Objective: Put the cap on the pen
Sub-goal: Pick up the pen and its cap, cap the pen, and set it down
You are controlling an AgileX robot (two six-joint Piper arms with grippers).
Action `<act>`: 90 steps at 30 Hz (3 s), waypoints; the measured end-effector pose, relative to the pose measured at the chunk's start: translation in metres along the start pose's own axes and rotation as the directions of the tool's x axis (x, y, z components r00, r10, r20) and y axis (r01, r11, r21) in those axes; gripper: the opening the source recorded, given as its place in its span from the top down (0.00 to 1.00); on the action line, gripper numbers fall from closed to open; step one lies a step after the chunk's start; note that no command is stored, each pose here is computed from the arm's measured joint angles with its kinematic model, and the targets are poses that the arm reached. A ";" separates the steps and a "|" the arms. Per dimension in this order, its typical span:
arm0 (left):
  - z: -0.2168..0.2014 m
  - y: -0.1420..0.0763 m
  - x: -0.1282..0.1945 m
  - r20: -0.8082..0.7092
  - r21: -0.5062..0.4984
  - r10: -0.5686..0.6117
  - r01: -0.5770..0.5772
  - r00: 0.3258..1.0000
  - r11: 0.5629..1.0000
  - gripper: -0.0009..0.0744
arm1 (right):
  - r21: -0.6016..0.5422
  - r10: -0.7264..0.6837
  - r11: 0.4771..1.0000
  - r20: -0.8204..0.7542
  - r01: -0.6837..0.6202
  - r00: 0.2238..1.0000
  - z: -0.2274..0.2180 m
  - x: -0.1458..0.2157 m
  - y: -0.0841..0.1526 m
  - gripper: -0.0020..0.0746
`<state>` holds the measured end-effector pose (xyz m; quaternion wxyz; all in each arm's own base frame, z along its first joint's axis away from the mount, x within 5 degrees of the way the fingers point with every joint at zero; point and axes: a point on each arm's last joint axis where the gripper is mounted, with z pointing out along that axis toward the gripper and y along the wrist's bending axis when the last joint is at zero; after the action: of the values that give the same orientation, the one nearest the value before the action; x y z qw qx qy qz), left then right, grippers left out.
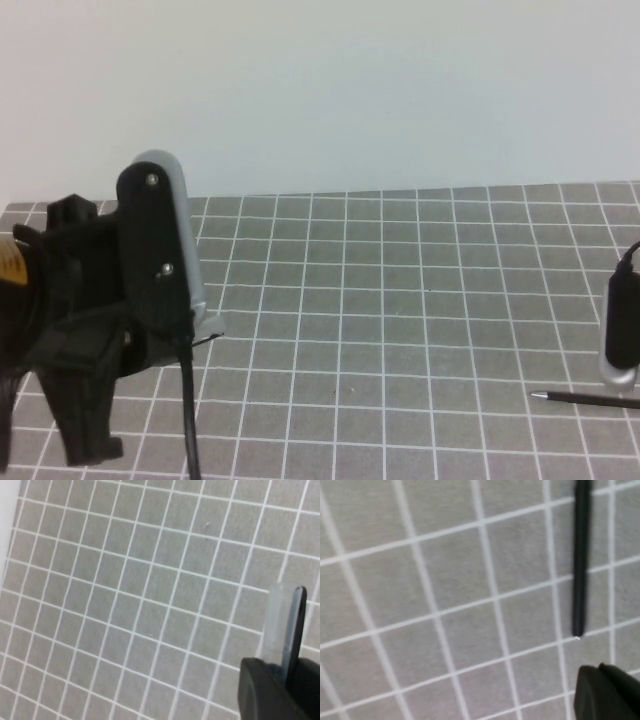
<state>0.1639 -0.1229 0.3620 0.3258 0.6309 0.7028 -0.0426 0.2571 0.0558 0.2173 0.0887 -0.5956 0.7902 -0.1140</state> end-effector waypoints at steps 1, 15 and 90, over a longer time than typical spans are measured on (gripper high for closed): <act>0.004 0.001 0.001 0.012 -0.026 -0.001 0.001 1.000 1.000 0.99 | 0.005 0.023 1.000 0.008 -0.023 1.000 0.003 0.002 -0.003 0.98; 0.041 0.010 0.016 0.111 -0.284 0.008 0.024 0.994 0.959 0.99 | -0.105 0.136 0.985 0.002 -0.136 0.991 0.036 0.006 -0.008 0.64; 0.059 0.010 0.028 0.157 -0.510 0.182 -0.078 0.971 0.857 0.99 | -0.337 0.240 0.920 0.084 -0.199 0.967 -0.036 -0.038 -0.048 0.98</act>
<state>0.1970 -0.1245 0.3044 0.5489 0.5638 0.6091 0.0999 0.3018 0.0823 0.2656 0.0499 -0.5154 0.8530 0.0657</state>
